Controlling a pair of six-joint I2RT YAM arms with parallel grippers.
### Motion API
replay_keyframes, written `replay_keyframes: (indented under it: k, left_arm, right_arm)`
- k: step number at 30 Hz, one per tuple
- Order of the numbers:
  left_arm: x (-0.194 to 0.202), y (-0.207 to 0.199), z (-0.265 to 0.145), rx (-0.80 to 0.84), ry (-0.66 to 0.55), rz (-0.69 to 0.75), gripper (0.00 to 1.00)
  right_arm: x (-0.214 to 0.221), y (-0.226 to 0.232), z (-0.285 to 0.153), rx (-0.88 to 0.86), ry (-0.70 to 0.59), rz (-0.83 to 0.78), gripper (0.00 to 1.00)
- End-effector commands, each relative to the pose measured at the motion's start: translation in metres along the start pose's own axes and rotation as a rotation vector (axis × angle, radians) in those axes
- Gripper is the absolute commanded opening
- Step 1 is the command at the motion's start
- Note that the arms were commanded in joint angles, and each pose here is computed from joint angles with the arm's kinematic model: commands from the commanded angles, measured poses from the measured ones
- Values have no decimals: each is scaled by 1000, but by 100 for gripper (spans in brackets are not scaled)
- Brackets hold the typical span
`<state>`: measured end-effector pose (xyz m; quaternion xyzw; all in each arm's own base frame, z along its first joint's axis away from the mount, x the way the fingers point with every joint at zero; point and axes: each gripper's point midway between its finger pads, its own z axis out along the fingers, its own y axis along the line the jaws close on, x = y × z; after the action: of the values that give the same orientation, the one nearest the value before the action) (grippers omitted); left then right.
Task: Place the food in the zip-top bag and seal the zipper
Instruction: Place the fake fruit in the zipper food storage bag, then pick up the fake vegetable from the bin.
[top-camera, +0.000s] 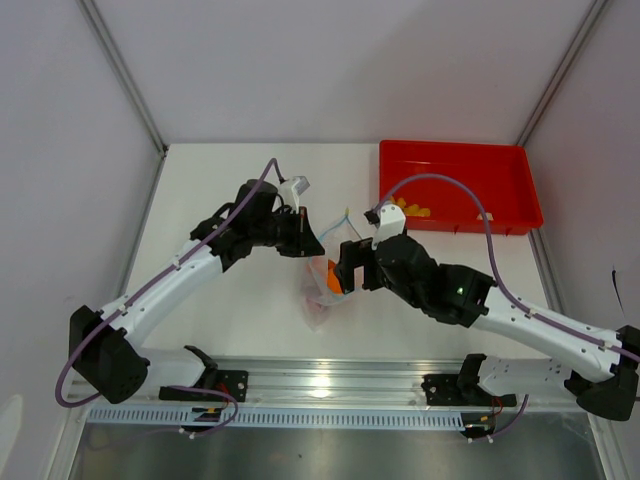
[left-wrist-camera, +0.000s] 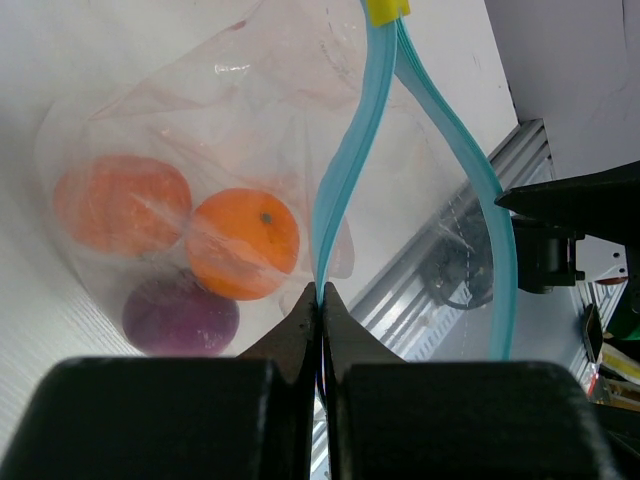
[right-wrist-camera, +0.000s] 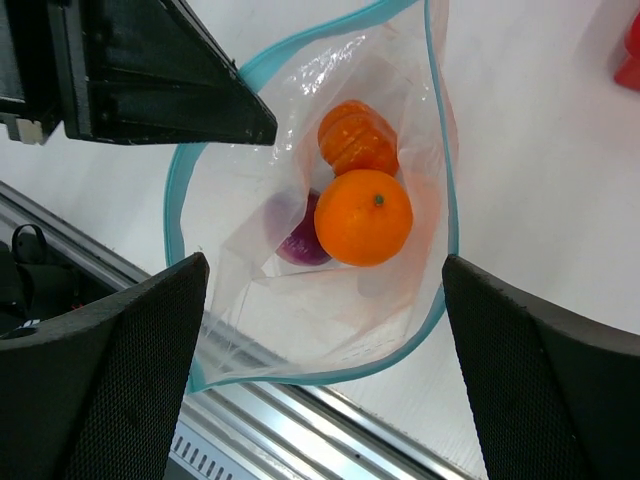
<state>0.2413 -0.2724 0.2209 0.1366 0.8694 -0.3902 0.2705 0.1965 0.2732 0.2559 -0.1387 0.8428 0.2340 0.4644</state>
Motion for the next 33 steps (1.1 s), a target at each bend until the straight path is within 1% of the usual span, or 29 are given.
replay_keyframes:
  k: [1,4,5,8,9,11,12,14,15,17,18,19,20,23,24,25,26,27,28,29,31,32,33]
  left_arm:
    - [-11,-10,-7,26,-38,24,1]
    - [-11,-9,-6,25,-37,25,1]
    - [-11,-9,-7,26,-38,25,1]
    - [-11,-7,-5,22,-39,22,1]
    - [-11,-8,-4,26,-37,22,1]
    - [-10,-7,-3,25,-37,23,1]
    - [-10,-5,-3,19,-37,23,0]
    - [-10,-3,-4,7,-47,26,1]
    - [-11,-3,-5,3,-54,34,0]
    - [-12,-1,-7,-10,-61,35,1]
    - [-12,0,-8,-15,-64,35,1]
    - [-12,-1,-9,-13,-66,37,1]
    - [-11,-2,-9,-9,-62,35,1]
    - [-10,0,-6,-13,-56,30,1]
    - [-11,0,-5,-12,-55,34,1]
    - [-12,1,-4,-12,-58,35,1]
    - [-12,3,-1,-17,-54,34,1]
    - [-13,3,0,-17,-56,36,1]
    - [-14,3,1,-18,-57,39,1]
    - [-14,2,2,-11,-50,40,1]
    - [-13,2,4,1,-42,62,1]
    - [-10,2,3,0,-36,60,1]
    - [-7,3,3,2,-29,60,1]
  right_arm:
    - [-37,12,-15,-40,-98,9,100]
    - [-57,10,-21,-49,-136,14,99]
    - [-74,10,-27,-64,-165,18,99]
    - [-103,9,-35,-84,-221,16,99]
    - [-125,2,-42,-71,-268,19,99]
    - [-147,-6,-48,-58,-314,25,99]
    - [-167,-17,-54,-46,-359,35,100]
    - [-186,-32,-57,-17,-399,60,99]
    - [-202,-52,-57,21,-425,93,99]
    - [-211,-78,-50,65,-414,133,99]
    - [-217,-84,-38,44,-385,168,99]
    - [-224,-121,-34,118,-389,215,100]
    - [-218,-140,-12,134,-328,244,99]
    - [-217,-203,9,213,-272,330,99]
    - [-203,-230,37,251,-203,361,99]
    - [-202,-258,40,291,-193,376,99]
    - [-197,-273,50,308,-175,384,99]
    - [-179,-299,74,336,-118,399,99]
    - [-166,-319,84,377,-91,381,100]
    - [-164,-340,93,415,-113,360,100]
    - [-142,-384,108,546,-131,370,99]
    - [-134,-404,116,596,-194,387,99]
    - [-132,-408,124,579,-216,400,99]
